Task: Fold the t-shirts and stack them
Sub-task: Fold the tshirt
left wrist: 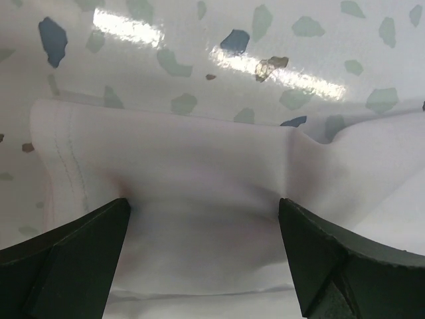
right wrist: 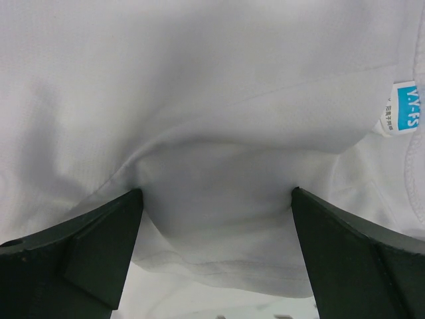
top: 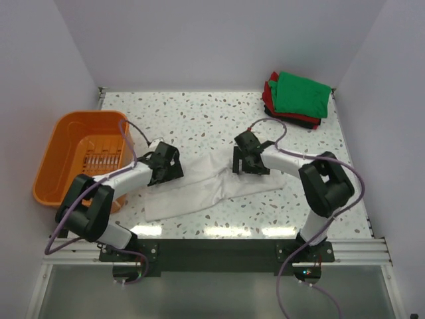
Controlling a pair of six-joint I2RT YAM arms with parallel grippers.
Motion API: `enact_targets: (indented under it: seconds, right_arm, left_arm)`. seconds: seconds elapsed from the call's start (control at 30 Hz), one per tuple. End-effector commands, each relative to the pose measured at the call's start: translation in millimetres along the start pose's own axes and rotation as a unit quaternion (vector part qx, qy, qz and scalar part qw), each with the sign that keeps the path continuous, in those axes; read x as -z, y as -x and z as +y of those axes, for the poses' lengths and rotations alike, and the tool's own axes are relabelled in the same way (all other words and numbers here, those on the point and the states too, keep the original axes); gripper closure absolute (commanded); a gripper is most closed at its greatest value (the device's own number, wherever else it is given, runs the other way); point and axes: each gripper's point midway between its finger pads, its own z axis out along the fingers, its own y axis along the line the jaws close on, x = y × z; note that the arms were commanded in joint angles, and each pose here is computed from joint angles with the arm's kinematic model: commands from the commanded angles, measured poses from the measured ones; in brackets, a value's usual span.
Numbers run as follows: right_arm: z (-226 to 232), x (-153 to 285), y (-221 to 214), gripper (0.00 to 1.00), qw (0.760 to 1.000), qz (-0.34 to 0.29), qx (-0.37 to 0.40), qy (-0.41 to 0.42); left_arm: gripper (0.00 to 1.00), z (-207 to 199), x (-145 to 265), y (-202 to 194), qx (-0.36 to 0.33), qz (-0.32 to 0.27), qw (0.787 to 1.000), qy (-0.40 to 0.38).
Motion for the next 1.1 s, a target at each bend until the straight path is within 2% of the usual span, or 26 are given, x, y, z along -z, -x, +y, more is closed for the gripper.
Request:
enact_targets:
  seconds: [0.0,0.07,0.1,0.13,0.23,0.3,0.33,0.4,0.43,0.53,0.63,0.67,0.8,0.97,1.07]
  right_arm:
    - [16.3,-47.9,-13.7,0.01,0.995,0.049,0.082,0.017]
    - [28.5,-61.1,6.3,0.01,0.991,0.057,0.122,0.023]
    - [48.5,-57.2,31.6,0.01,0.990,0.044,0.126,0.049]
    - [42.4,-70.4,26.2,0.01,0.985,0.075,0.149,0.042]
    - [65.5,-74.8,47.5,0.01,0.977,0.101,0.159,0.097]
    - [65.3,-92.7,50.7,0.01,0.974,0.125,0.153,0.109]
    - [69.9,-92.1,69.0,0.01,0.974,0.115,0.155,0.118]
    - [68.6,-108.5,69.7,0.01,0.971,0.129,0.171,0.110]
    - [73.1,-104.8,87.3,0.01,0.968,0.117,0.189,0.114]
    - [76.7,-117.1,100.2,0.01,0.964,0.122,0.203,0.122]
    - [90.9,-123.0,104.8,0.01,0.952,0.128,0.208,0.182]
    - [95.8,-122.8,104.7,0.01,0.948,0.130,0.212,0.201]
    - [101.7,-123.0,122.5,0.01,0.941,0.105,0.239,0.215]
    - [114.0,-126.4,141.9,0.01,0.939,0.073,0.244,0.233]
    - [121.0,-119.4,135.9,0.01,0.929,0.087,0.244,0.266]
  left_arm:
    - [0.00,37.1,6.4,-59.5,0.045,0.080,0.994,0.053]
    - [0.00,43.0,12.1,-68.0,0.064,0.089,0.992,0.059]
    - [0.00,45.9,12.8,-76.6,0.075,0.098,0.990,0.061]
    - [0.00,45.5,14.8,-80.8,0.084,0.102,0.990,0.058]
    - [0.00,39.6,18.1,-102.7,0.113,0.133,0.984,0.041]
    - [0.00,31.9,24.6,-109.4,0.128,0.144,0.981,0.033]
    - [0.00,26.7,28.7,-112.8,0.127,0.145,0.981,0.025]
    - [0.00,14.9,33.2,-118.2,0.147,0.154,0.977,0.005]
    - [0.00,8.4,36.4,-123.1,0.144,0.158,0.977,-0.005]
    - [0.00,-2.7,41.5,-136.4,0.150,0.172,0.974,-0.008]
    - [0.00,-13.7,45.5,-150.5,0.159,0.183,0.970,-0.009]
    - [0.00,-21.3,47.7,-150.3,0.188,0.182,0.965,-0.009]
    - [0.00,-57.5,64.1,-157.2,0.178,0.160,0.970,-0.044]
    - [0.00,-77.0,68.6,-183.5,0.154,0.182,0.970,-0.041]
    - [0.00,-84.2,69.3,-198.1,0.141,0.193,0.970,-0.036]
